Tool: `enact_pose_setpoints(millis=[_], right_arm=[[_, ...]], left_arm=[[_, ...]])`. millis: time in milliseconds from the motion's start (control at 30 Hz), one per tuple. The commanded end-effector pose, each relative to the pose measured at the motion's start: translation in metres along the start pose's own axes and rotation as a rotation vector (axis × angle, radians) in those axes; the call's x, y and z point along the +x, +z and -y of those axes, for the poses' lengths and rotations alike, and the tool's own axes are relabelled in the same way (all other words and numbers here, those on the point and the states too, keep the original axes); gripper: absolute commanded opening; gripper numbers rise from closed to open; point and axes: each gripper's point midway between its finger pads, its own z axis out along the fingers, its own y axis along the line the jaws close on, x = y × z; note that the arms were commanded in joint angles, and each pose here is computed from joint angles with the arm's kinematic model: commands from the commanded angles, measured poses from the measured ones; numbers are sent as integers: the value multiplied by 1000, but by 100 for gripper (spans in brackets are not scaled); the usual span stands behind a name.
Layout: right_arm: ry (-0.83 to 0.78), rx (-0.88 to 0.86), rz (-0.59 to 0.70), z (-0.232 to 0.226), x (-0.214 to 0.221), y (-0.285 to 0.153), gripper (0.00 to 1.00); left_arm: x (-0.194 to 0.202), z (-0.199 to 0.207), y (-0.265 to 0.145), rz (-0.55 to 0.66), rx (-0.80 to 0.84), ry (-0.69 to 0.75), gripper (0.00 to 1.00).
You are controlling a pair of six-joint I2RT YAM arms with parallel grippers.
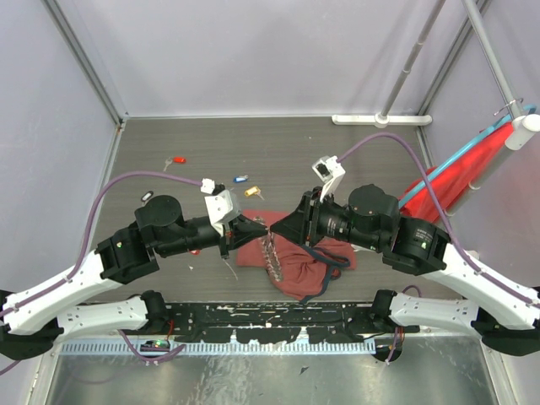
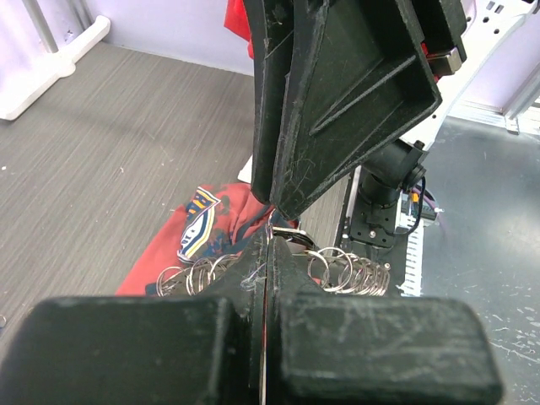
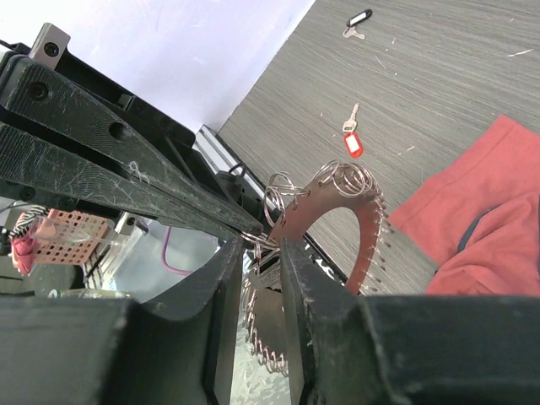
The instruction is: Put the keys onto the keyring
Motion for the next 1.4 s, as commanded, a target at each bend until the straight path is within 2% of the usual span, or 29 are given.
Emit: enact_pose_setpoints(millis=[0,267,633,933,1367], right_arm=[[6,-42,19,-11,-7,-3,29],[4,-42,11,-10,-4,-2,19],[0,-48,0,-10,-2,0,13],[-2,-45,3,-9,-2,0,1],[-11,4,19,0,-4,-4,1]], left_arm=[[-23,0,-3,83,-5,15,0],[-23,0,-2,83,-4,16,0],[-22,-1,-3,82,-8,14,0],[-20,-1,-2,79,-10,14,0],[-17,-3,-1,77,-19,19,0]])
